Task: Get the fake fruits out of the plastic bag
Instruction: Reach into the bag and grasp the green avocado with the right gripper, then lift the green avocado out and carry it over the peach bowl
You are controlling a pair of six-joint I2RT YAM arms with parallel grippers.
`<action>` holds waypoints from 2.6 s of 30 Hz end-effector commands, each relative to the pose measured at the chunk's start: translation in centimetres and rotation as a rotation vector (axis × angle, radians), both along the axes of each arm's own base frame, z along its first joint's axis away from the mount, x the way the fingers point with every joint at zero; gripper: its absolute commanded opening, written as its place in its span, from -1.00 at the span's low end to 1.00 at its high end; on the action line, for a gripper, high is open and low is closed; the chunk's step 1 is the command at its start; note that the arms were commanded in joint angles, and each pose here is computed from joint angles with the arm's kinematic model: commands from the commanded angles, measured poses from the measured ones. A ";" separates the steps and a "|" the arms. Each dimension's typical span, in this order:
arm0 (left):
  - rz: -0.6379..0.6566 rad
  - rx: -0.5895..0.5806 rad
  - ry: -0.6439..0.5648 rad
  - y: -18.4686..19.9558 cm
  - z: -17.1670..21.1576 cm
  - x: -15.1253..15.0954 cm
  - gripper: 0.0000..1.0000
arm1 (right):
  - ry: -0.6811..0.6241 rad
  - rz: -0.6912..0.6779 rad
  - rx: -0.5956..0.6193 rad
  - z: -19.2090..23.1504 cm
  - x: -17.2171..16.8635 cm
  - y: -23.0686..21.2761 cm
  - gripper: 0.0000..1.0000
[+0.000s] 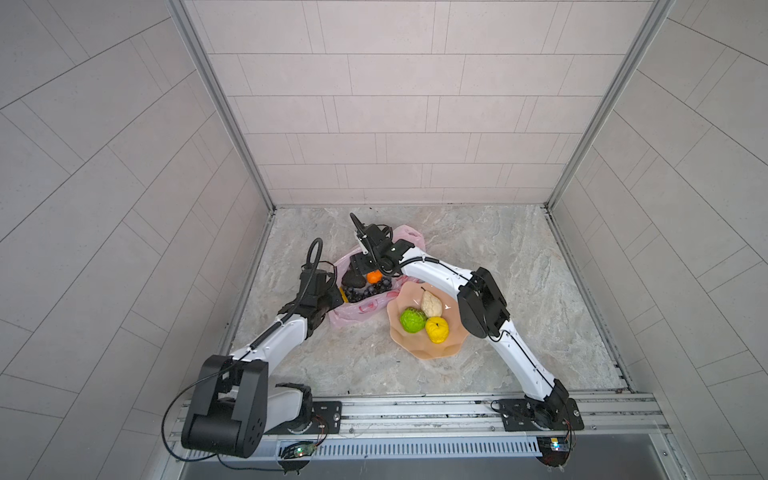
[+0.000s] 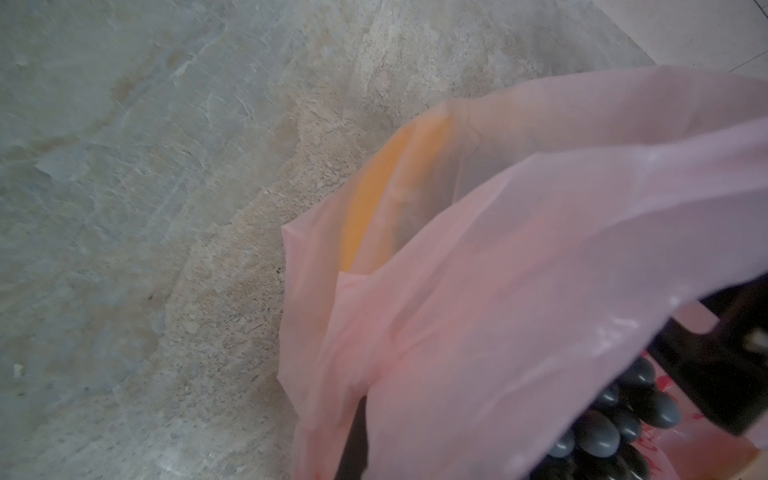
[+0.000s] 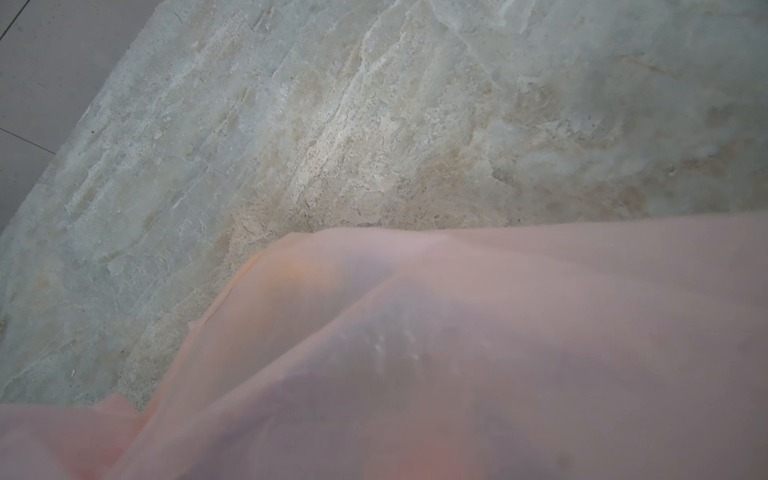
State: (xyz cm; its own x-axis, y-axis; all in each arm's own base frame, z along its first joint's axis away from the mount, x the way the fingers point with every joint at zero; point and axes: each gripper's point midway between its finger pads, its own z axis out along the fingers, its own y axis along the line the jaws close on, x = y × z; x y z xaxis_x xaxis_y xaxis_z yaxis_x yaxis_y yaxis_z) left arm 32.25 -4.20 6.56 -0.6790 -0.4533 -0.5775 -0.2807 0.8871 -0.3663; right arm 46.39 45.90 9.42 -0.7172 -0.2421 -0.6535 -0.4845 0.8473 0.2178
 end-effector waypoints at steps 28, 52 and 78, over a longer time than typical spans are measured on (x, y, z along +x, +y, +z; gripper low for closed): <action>-0.006 0.007 -0.011 0.1 0.6 0.4 -0.93 | 0.026 -0.040 -0.005 -0.7 1.5 0.3 0.03; -0.014 0.011 -0.010 0.1 0.7 0.4 -0.93 | 0.004 -0.076 -0.045 8.3 -4.0 -6.5 0.02; -0.040 0.001 -0.015 -0.5 0.9 0.1 -0.92 | 0.041 -0.087 -0.161 11.5 -18.2 -21.8 0.03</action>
State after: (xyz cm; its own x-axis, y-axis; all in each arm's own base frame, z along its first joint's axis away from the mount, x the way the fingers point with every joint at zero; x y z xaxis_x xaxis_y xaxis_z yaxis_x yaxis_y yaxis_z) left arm 32.10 -4.47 6.65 -0.6924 -0.4365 -0.5745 -0.2607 0.8938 -0.3648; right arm 29.16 27.11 21.06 -0.7586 -0.2634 -0.5960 -0.4374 0.8838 0.1661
